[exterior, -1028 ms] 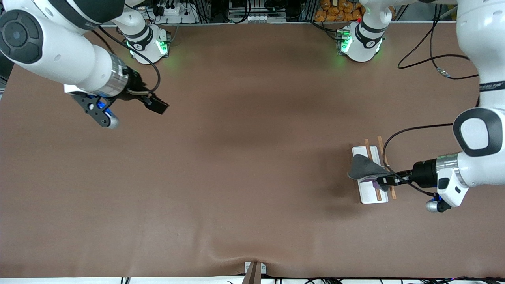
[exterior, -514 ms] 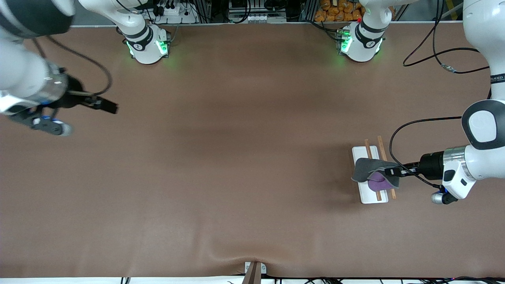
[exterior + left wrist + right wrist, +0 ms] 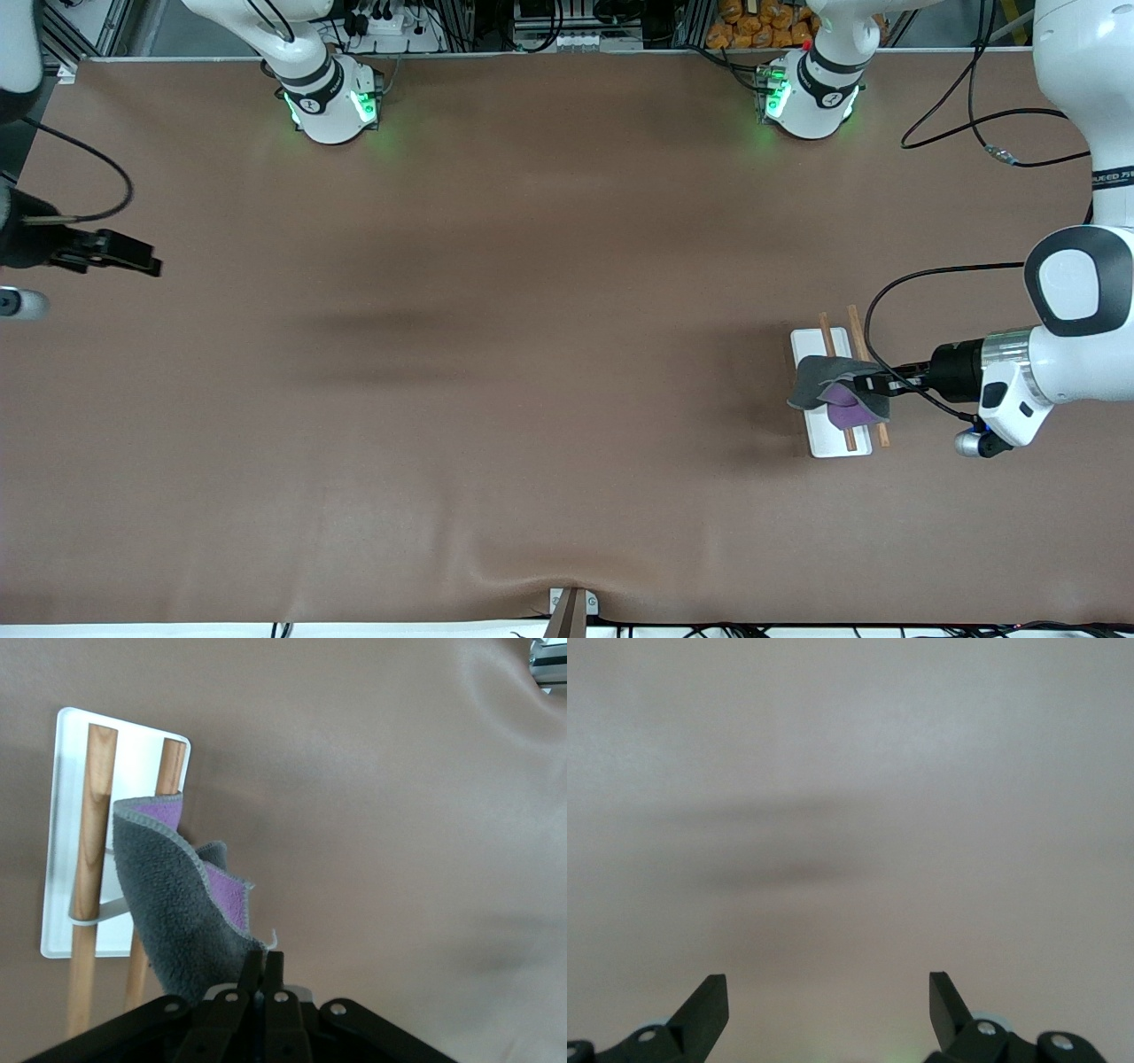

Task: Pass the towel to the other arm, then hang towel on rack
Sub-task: 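Carry the towel over the dowels while the right gripper withdraws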

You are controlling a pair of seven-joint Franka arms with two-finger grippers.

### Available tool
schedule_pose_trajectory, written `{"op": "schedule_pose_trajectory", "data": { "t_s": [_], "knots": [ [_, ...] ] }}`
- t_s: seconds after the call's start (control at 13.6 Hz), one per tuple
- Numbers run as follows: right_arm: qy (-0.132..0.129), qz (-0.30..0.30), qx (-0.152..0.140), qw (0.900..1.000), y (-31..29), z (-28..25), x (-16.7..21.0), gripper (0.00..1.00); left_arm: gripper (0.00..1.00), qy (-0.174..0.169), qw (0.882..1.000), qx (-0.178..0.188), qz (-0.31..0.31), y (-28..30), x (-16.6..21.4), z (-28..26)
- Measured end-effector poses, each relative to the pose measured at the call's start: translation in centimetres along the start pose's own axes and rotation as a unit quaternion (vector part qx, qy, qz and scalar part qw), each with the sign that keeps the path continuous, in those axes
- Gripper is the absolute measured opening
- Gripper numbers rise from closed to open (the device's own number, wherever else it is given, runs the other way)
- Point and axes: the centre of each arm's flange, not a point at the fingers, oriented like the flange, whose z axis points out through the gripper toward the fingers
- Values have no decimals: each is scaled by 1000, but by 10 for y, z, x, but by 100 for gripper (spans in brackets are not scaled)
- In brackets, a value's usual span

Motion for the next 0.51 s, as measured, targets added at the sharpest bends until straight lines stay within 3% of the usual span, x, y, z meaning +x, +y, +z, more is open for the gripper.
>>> {"op": "schedule_pose_trajectory", "data": {
  "t_s": [0.15, 0.51],
  "knots": [
    [8, -6, 1, 1000, 20, 11, -20, 100, 3, -1, 1000, 2, -20, 1, 0, 1],
    [44, -17, -5, 999, -13, -16, -47, 100, 3, 1, 998, 34, -52, -8, 0, 6]
  ]
}}
